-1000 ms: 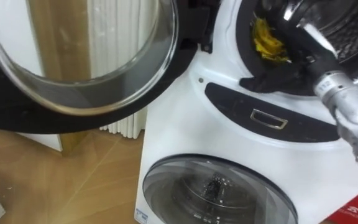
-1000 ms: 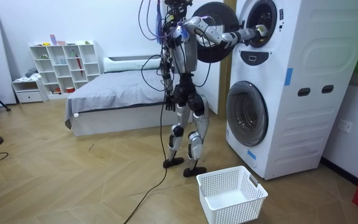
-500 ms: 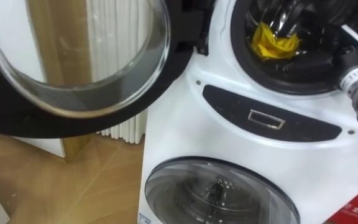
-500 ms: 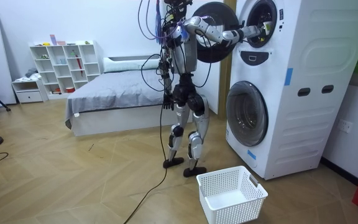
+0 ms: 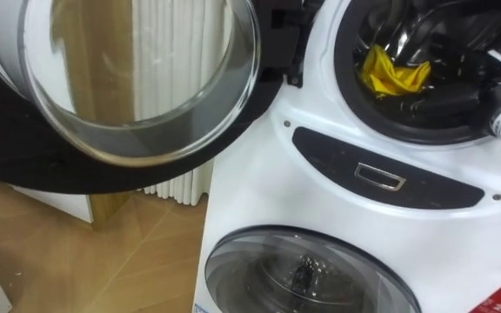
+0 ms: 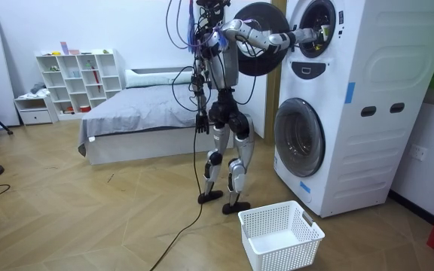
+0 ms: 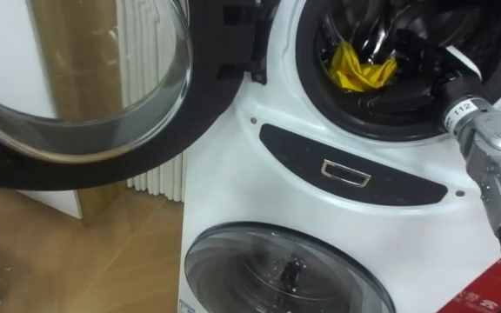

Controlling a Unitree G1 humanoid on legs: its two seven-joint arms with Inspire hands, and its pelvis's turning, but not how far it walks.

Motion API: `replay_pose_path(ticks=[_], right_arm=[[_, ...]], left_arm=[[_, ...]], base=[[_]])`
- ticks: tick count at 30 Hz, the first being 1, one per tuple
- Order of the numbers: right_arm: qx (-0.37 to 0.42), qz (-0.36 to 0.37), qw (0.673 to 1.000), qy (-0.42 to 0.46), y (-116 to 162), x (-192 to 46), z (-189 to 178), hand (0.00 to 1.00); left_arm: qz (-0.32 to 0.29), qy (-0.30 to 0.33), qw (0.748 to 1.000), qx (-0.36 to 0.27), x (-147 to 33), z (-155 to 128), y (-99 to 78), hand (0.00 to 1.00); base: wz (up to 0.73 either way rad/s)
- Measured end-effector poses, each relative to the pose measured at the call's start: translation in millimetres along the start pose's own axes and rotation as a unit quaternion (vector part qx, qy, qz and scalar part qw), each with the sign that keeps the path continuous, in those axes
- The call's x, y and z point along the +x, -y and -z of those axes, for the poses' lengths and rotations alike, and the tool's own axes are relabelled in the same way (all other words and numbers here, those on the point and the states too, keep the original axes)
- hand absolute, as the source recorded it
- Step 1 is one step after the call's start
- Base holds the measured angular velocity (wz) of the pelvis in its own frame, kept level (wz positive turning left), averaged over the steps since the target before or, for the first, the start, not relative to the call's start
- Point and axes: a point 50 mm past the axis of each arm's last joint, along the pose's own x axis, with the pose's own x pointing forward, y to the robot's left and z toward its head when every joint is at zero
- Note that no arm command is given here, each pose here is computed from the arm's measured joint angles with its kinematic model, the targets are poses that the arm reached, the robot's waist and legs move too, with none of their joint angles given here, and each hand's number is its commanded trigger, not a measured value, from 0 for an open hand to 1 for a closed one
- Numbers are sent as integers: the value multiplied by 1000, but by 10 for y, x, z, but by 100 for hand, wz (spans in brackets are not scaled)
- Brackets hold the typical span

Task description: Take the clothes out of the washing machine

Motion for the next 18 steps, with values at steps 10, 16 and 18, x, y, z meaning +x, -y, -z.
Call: replay_pose_path(ticks=[10,16,18], right_arm=[[-172,14,985,-13,-3,-1,-64,0],[-237,20,971,-5,-30,-2,-134,0],[-266,17,964,0,-87,7,-157,0]], left_arm=[[-4,9,1000,11,20,-61,-45,0],[-9,25,1000,15,41,-188,-92,0],[-5,30,999,25,36,-203,-66,0]], base=[[-1],[-6],[-12]])
